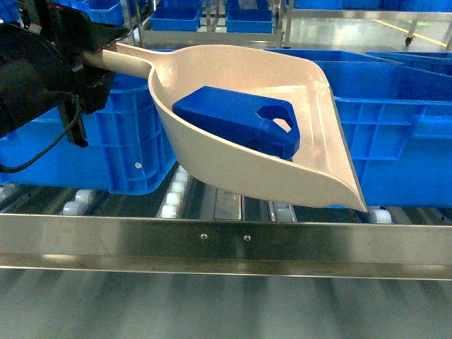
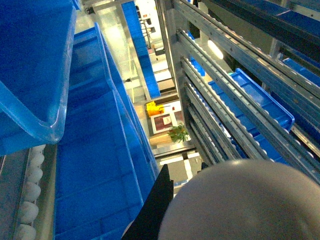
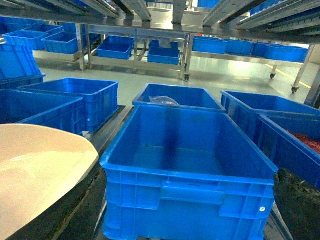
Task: Place part in tray to right shelf
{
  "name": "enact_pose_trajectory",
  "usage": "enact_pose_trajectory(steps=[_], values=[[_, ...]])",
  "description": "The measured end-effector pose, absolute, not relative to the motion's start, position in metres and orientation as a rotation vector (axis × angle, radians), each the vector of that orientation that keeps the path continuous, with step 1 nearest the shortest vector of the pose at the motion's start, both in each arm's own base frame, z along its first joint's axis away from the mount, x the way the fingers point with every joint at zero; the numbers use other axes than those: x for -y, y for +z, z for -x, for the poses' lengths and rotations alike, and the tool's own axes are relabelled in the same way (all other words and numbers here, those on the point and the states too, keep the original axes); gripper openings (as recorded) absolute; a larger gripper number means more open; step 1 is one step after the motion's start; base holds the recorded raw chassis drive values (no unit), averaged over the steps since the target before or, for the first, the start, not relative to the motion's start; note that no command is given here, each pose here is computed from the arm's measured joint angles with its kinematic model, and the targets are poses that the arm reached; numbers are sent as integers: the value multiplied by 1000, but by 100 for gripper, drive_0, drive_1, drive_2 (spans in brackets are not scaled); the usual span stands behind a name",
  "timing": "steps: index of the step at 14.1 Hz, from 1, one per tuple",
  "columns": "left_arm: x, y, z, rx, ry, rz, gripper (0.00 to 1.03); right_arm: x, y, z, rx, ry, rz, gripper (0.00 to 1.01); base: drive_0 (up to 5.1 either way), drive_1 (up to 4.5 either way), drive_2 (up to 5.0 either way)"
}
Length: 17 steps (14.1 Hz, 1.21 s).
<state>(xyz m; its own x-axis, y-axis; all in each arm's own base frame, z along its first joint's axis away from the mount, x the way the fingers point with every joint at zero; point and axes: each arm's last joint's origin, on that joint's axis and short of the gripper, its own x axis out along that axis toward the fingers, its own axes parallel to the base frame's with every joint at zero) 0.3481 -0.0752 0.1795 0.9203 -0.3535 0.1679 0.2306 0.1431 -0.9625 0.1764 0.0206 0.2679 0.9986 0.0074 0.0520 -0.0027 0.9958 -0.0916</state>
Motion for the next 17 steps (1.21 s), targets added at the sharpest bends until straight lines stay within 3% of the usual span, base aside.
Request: enact_pose_trajectory(steps=[15,16,17], values=[[75,179,-348,-106,-418,1364,13,-21,268,-176,52,5,92,98,0,0,0],[68,227,-335,202,-143,1386,13,-21,268,-176,53,5,91,98,0,0,0],[57,252,-332,296,-121,1410,13,-21,268,-176,53,5,92,98,0,0,0]])
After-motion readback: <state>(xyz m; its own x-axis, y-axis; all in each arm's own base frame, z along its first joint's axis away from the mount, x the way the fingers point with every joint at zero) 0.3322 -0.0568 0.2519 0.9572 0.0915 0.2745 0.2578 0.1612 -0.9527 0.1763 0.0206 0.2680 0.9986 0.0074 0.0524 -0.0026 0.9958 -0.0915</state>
